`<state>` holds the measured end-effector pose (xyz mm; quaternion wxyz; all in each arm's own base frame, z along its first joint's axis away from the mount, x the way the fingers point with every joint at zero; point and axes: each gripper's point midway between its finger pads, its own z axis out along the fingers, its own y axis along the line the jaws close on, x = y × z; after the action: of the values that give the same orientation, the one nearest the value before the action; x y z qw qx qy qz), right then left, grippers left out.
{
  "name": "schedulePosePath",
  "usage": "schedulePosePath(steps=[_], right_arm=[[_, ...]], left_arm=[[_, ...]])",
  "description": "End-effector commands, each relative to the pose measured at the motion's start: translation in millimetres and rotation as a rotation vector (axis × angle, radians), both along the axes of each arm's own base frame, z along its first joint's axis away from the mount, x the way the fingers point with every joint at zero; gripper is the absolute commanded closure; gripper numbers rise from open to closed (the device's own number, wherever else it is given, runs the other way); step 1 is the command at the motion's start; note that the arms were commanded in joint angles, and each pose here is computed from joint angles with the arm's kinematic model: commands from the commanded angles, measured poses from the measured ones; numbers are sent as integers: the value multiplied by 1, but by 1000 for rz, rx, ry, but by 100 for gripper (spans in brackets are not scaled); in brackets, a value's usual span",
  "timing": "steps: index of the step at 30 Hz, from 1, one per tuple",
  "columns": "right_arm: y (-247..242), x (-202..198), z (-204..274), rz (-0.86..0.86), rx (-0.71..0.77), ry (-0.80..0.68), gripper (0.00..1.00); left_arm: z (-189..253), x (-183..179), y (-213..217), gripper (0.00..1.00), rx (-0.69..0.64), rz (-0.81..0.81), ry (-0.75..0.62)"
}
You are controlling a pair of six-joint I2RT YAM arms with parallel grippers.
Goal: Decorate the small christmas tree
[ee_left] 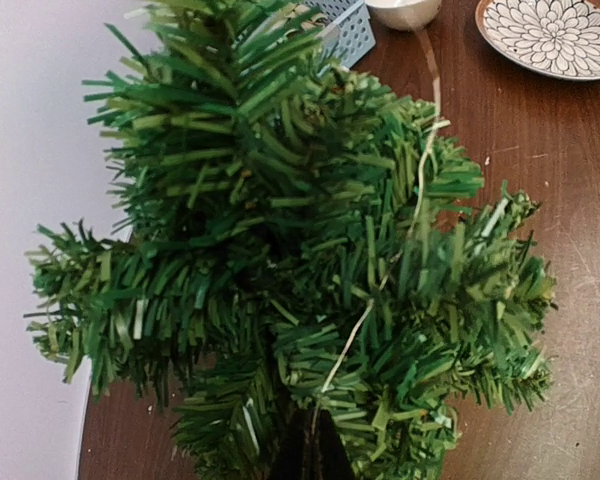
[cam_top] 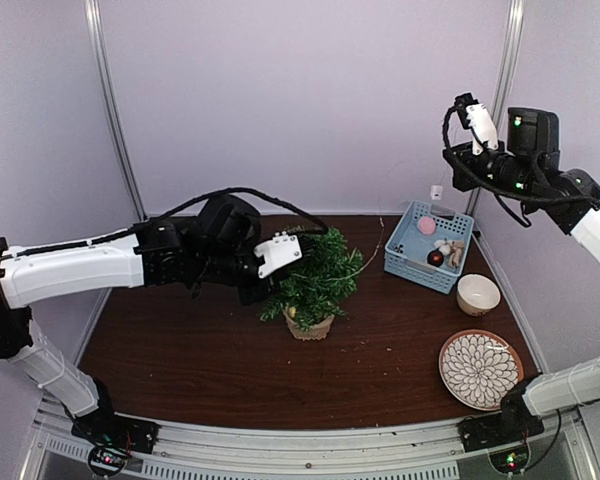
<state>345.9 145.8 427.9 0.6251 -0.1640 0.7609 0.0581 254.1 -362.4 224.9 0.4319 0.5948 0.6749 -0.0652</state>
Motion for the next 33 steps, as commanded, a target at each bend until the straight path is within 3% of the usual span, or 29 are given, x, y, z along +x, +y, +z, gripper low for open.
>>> schedulePosePath(steps=[1,16,28,33], right_arm=[[6,16,3,2,4,-1,100],[73,66,21,198,119,13,100],[127,108,-18,318,120,122,100],[149,106,-13,383,127,127,100]], left_arm=[[6,11,-6,100,13,33,-26],[-5,32,13,100,71,194,-47],[-19,29,1,100,86,141,-32],[-17,28,2,100,78,148,-35]])
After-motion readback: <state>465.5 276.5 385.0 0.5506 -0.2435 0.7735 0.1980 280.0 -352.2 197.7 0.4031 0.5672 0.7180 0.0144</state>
